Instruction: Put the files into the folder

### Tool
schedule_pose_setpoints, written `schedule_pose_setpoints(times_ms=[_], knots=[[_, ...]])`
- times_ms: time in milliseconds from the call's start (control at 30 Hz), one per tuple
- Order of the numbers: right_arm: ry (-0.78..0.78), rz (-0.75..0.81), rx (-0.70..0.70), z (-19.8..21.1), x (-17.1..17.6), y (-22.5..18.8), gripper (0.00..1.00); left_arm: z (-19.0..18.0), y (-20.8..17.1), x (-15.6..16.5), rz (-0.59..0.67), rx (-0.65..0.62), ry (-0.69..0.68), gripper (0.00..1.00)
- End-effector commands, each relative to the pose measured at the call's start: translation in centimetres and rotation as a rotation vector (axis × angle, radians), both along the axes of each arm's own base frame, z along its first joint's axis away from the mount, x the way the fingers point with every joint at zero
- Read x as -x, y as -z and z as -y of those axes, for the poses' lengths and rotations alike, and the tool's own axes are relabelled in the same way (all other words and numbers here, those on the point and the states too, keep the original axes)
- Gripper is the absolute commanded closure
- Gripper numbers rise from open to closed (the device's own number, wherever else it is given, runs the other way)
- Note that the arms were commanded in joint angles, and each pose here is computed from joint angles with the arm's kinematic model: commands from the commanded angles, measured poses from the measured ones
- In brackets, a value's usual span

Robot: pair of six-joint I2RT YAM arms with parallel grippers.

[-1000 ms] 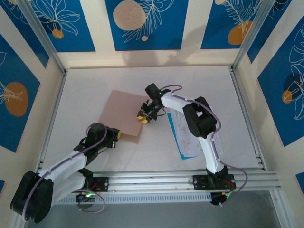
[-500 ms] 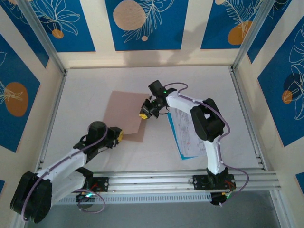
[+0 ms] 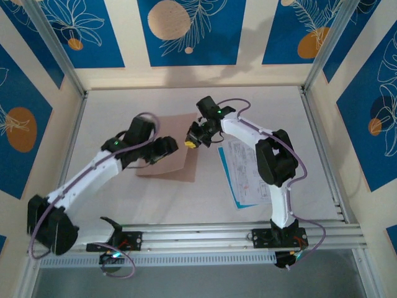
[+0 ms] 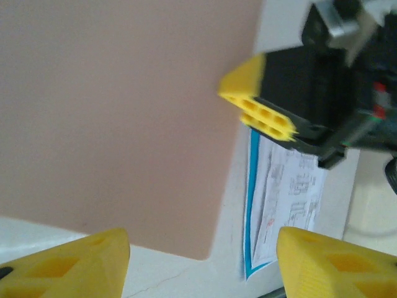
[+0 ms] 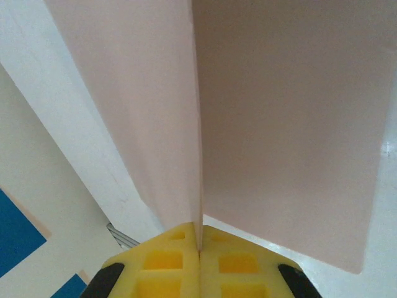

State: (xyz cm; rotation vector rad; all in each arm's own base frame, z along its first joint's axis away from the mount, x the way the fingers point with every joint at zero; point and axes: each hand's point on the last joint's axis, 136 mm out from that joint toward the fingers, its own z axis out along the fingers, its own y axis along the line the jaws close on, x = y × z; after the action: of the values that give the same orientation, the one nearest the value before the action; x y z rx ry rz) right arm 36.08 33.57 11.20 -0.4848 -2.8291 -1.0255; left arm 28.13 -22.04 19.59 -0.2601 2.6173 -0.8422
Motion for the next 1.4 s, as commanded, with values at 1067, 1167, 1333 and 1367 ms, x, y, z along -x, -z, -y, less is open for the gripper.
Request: schedule_pose_setpoints(times_ms=[1067,1167,1333,1367], knots=[[0.038,0.203,-0.086,4.9,-2.7,-10.2,0.13,2.8,1.7,-1.4,0.225,-1.01,0.405,1.0],[0.167,0.333,-0.069,8.7,-3.0,-11.7,0.05,2.1,1.1,-1.0,0.215,-0.964,0.374,1.0],[0.284,0.245,-0.087,11.7,-1.2,-7.2,0.32,1.5,0.3,-0.3,0.212,-0.87,0.343,1.0],[0.276,0.195,-0.095,11.2,-0.7,-5.8,0.41,1.4,0.1,-0.2,0.214,-0.853,0.336,1.0]])
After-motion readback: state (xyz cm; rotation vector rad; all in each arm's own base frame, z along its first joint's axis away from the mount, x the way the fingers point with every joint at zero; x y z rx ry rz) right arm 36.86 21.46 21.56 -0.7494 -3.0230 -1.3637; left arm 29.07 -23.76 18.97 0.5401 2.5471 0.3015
